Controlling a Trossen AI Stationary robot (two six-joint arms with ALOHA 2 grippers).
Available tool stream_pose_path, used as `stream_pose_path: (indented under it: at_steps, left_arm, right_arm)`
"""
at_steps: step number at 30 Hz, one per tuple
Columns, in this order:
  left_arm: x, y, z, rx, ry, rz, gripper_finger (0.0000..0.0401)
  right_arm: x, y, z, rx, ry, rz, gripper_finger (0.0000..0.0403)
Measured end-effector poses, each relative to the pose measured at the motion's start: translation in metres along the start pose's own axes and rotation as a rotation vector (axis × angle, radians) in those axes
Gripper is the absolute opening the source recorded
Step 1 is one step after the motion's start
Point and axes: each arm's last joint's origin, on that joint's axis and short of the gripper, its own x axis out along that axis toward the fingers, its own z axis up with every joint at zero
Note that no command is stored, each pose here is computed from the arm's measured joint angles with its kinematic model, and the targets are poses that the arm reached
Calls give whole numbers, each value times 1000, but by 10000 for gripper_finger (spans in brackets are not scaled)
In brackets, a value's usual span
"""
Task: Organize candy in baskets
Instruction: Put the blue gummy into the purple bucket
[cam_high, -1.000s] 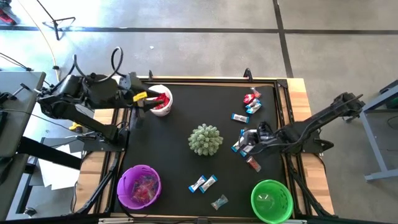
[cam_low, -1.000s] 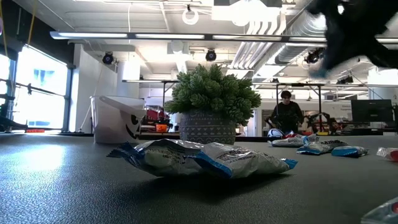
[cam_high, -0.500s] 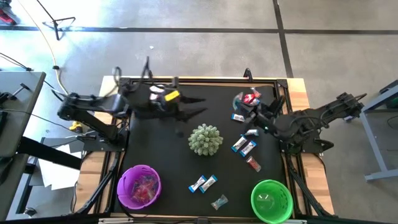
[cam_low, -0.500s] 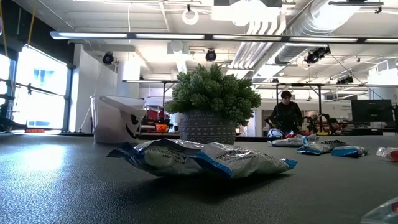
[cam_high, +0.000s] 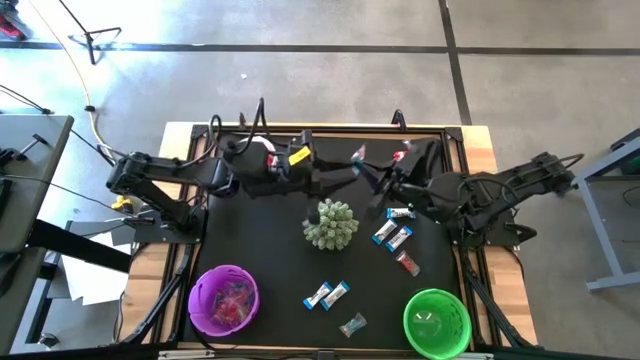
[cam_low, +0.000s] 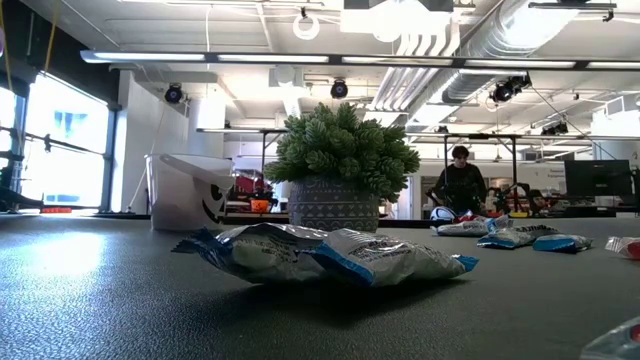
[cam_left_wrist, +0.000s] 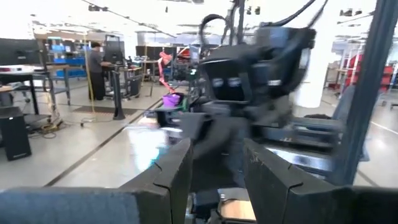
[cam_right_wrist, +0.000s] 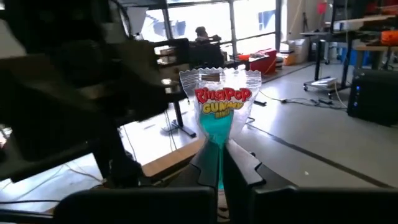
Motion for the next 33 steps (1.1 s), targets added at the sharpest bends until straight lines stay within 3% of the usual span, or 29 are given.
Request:
stream_pose_path:
  at_steps: [7, 11, 33]
  left_arm:
    - [2, 8, 0, 13, 1, 28, 123]
    - [-2, 9, 1, 42, 15, 54, 123]
    - [-2, 25, 2, 44, 38, 106, 123]
  right_arm:
    - [3, 12, 4, -68, 0, 25, 0]
    - [-2, 12, 6, -91, -11, -27, 0]
    - [-6, 12, 10, -45, -20, -6, 0]
